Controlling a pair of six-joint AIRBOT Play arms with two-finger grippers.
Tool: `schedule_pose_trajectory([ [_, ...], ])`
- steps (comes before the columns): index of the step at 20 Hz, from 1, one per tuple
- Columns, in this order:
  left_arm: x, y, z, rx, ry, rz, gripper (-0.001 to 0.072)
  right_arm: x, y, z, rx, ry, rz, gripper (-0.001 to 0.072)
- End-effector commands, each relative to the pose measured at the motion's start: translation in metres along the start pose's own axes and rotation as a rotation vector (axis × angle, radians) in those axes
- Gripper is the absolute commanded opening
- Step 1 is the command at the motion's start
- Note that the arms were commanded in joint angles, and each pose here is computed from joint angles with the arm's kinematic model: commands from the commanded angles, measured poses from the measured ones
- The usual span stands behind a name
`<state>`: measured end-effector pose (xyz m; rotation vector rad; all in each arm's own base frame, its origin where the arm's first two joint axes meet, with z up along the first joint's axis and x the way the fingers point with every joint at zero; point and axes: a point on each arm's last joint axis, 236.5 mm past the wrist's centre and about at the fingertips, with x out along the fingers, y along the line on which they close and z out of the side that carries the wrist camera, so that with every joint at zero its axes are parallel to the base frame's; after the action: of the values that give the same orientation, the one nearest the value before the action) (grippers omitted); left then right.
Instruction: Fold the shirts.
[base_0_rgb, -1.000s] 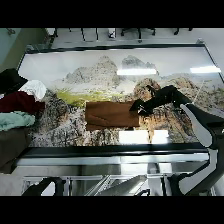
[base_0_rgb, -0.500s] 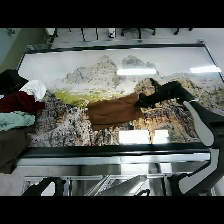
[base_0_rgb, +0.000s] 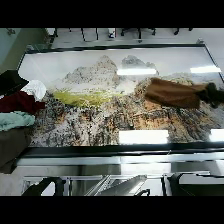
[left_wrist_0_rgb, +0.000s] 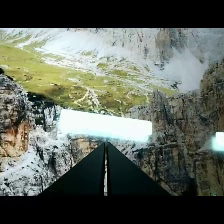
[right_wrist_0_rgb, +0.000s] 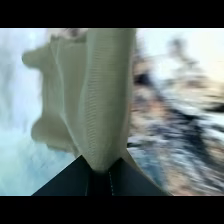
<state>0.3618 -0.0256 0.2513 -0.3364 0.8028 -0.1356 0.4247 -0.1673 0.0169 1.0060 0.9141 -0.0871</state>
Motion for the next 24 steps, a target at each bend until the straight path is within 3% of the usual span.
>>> schedule_pose_trajectory([
  [1, 0.0, 0.0, 0.0, -0.001, 0.0, 0.0, 0.0017, -0.059, -0.097, -0.006, 0.201, -0.096, -0.108, 0.0019],
  [5, 0.0, 0.0, 0.0, 0.0, 0.0, 0.0, 0.0017, -0.078, -0.151, -0.064, 0.386, -0.139, -0.152, 0.0019],
  [11, 0.0, 0.0, 0.001, 0.001, -0.004, 0.0, 0.0017, -0.069, -0.166, -0.145, 0.493, -0.207, -0.219, 0.0022],
  [12, 0.0, 0.0, 0.001, 0.005, -0.003, -0.001, 0.0017, -0.067, -0.163, -0.153, 0.493, -0.202, -0.217, 0.0133],
  [13, 0.0, 0.0, 0.001, 0.011, -0.003, 0.0, 0.0017, -0.068, -0.158, -0.157, 0.48, -0.19, -0.208, 0.05],
  [14, 0.0, 0.0, 0.001, 0.011, -0.004, 0.001, 0.0017, -0.072, -0.15, -0.156, 0.46, -0.182, -0.197, 0.0631],
  [19, 0.0, 0.0, 0.004, 0.012, -0.019, -0.001, 0.0017, -0.165, -0.102, -0.071, 0.254, -0.365, -0.292, 0.0618],
  [20, 0.0, 0.0, 0.005, 0.013, -0.02, -0.001, 0.0017, -0.179, -0.071, -0.053, 0.203, -0.4, -0.249, 0.0513],
  [23, 0.0, -0.003, 0.004, 0.028, -0.016, -0.013, 0.0017, -0.16, 0.047, -0.051, -0.046, -0.334, -0.039, 0.0098],
  [24, 0.0, -0.013, 0.002, 0.036, -0.012, -0.055, 0.0017, -0.142, 0.076, -0.065, -0.123, -0.275, 0.0, 0.0051],
])
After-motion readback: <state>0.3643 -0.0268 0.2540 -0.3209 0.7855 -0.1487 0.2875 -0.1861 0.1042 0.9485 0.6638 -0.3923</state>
